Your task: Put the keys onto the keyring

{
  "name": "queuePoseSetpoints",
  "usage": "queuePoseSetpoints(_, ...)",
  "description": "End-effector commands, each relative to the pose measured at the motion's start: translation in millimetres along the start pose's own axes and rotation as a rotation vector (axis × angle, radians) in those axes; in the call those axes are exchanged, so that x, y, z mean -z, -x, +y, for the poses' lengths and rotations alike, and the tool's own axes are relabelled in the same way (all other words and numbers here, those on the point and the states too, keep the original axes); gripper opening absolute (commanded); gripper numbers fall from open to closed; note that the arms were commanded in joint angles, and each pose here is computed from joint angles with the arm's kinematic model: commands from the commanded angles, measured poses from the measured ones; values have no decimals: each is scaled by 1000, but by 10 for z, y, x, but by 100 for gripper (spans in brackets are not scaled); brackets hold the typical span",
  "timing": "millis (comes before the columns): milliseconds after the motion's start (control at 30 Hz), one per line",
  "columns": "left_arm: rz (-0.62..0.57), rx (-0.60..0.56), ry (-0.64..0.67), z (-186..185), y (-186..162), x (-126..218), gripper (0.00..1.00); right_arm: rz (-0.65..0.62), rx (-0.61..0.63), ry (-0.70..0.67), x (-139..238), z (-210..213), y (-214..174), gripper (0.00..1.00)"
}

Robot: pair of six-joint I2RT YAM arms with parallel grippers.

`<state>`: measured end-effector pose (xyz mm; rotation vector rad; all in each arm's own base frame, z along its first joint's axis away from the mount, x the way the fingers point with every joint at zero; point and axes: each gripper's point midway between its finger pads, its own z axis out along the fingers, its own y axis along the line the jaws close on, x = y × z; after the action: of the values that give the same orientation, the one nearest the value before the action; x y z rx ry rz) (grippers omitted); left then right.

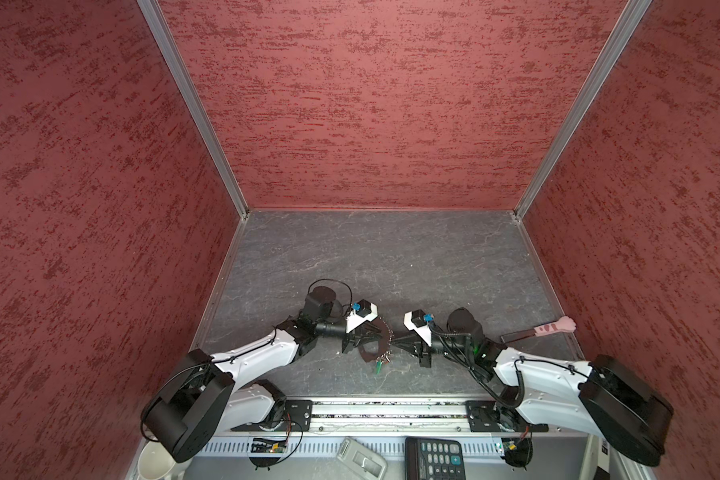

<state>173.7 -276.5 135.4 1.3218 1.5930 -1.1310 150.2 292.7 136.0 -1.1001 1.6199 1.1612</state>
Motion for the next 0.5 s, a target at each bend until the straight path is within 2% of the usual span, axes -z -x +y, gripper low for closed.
queuePoseSetpoints(0, -52, -19, -44, -50, 139, -1, 24, -185, 48, -14, 83, 24, 410, 0)
queuePoseSetpoints(167, -57, -29, -68, -101, 130, -8, 27, -255, 61, -36, 121, -2, 506, 0)
queuePoseSetpoints(467, -66, -28, -78, -99, 139, -58, 27, -318, 60, 11, 67, 22, 577, 0)
